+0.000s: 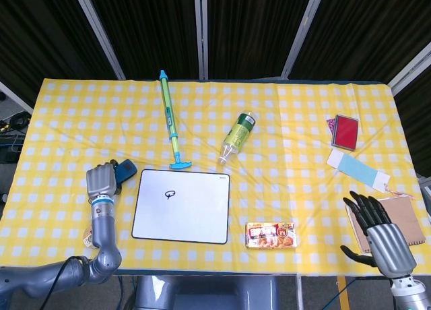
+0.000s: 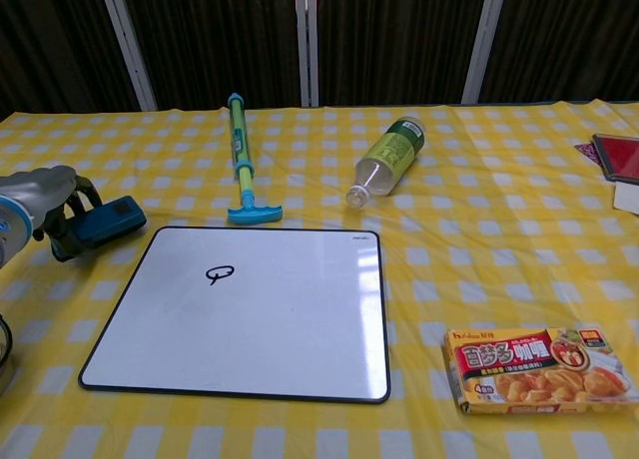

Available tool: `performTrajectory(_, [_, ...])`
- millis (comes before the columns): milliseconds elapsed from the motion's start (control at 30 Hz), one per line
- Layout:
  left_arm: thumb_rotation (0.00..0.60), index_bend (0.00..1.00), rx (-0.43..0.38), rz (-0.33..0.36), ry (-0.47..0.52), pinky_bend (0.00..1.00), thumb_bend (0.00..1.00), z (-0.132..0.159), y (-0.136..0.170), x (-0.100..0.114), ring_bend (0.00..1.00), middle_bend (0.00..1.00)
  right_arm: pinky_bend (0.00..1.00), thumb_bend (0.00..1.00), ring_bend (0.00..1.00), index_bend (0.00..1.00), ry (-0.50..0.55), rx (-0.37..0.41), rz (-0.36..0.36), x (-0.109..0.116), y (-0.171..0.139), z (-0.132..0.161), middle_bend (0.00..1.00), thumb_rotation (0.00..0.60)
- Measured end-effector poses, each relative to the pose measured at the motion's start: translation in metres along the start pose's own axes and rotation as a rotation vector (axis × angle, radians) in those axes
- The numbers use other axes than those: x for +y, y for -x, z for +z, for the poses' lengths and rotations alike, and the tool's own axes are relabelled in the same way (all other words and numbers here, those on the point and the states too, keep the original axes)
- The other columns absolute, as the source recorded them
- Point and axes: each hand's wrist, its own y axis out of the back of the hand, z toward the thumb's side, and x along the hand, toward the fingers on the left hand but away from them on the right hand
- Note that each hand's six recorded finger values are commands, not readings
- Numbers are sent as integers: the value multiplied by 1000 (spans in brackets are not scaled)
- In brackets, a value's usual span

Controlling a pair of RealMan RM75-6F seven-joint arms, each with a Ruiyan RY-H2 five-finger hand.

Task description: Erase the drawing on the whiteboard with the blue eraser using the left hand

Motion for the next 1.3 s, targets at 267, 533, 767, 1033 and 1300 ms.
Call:
performTrajectory(267, [600, 823, -188, 182, 36, 631, 836, 25, 10, 30, 482, 610, 0, 54, 0, 0, -2, -3, -3, 1, 0, -1, 0, 600])
performTrajectory(533, [600, 830, -479, 105, -12, 630, 835, 53, 37, 32, 482, 614, 0, 55, 0, 0, 5, -6, -13, 4, -1, -1, 0, 600])
performTrajectory(767, [600, 837, -671, 22, -59, 630, 834, 68, 64, 19, 483, 617, 0, 54, 0, 0, 7, -6, -16, 5, -1, -1, 0, 600])
performTrajectory(1033, [600, 849, -769, -2, -82, 630, 832, 74, 74, 0, 483, 620, 0, 55, 0, 0, 11, -9, -18, 6, -1, -2, 0, 600])
performTrajectory(1300, [600, 850, -789, -33, -56, 630, 832, 78, 77, -22, 483, 620, 0, 55, 0, 0, 10, -7, -16, 5, -1, -2, 0, 600])
